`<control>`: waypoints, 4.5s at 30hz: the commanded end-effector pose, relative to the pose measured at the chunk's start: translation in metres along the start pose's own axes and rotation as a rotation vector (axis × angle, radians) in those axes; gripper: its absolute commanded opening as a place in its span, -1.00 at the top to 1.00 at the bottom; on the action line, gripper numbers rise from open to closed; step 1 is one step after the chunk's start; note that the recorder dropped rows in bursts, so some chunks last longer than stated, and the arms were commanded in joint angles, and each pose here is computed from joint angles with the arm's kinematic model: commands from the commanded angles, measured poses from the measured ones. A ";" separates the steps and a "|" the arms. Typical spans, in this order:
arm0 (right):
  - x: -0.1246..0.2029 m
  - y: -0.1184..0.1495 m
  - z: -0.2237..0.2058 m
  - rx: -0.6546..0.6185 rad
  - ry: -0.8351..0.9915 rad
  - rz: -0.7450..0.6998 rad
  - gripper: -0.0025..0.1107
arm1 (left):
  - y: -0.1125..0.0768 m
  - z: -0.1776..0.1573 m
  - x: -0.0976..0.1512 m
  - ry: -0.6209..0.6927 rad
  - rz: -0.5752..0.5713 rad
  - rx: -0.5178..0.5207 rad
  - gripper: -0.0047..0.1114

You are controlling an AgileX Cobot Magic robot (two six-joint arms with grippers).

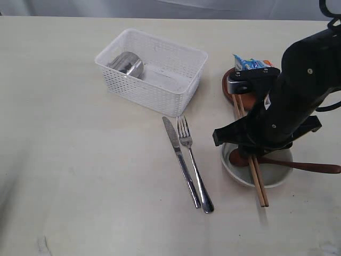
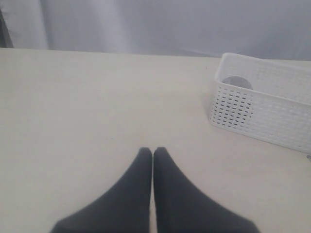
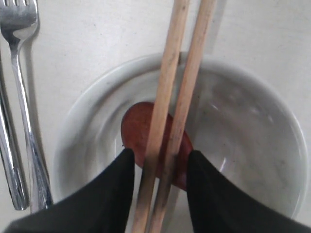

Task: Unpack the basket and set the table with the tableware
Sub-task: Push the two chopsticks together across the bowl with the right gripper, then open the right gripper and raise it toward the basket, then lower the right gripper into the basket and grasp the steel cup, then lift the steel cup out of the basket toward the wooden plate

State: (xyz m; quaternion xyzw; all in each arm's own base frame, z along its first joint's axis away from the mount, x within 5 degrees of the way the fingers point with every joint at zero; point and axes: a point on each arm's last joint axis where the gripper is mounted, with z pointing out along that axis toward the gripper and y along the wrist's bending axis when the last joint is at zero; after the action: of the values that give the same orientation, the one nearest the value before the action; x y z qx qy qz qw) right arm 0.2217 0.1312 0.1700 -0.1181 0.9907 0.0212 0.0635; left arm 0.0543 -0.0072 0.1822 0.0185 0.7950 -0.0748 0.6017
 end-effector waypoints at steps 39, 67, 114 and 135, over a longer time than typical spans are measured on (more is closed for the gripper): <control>-0.132 0.123 -0.108 -0.236 -0.197 -0.219 -0.08 | 0.000 0.000 0.000 -0.005 -0.005 0.004 0.90; -0.236 0.145 0.021 -0.373 -0.236 0.252 -0.08 | 0.000 0.000 0.000 -0.005 -0.005 0.004 0.90; -0.233 0.140 -0.029 -0.255 -0.390 -0.056 0.96 | 0.000 0.000 0.000 -0.005 -0.005 0.004 0.90; -0.148 0.079 -0.136 -0.261 -0.195 -0.235 0.96 | 0.000 0.000 0.000 -0.005 -0.005 0.004 0.90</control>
State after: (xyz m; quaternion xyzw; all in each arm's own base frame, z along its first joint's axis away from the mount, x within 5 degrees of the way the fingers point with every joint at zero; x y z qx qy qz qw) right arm 0.3332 0.2423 0.3185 -0.2327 0.9504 0.1517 0.1400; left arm 0.0543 -0.0072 0.1822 0.0185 0.7950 -0.0748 0.6017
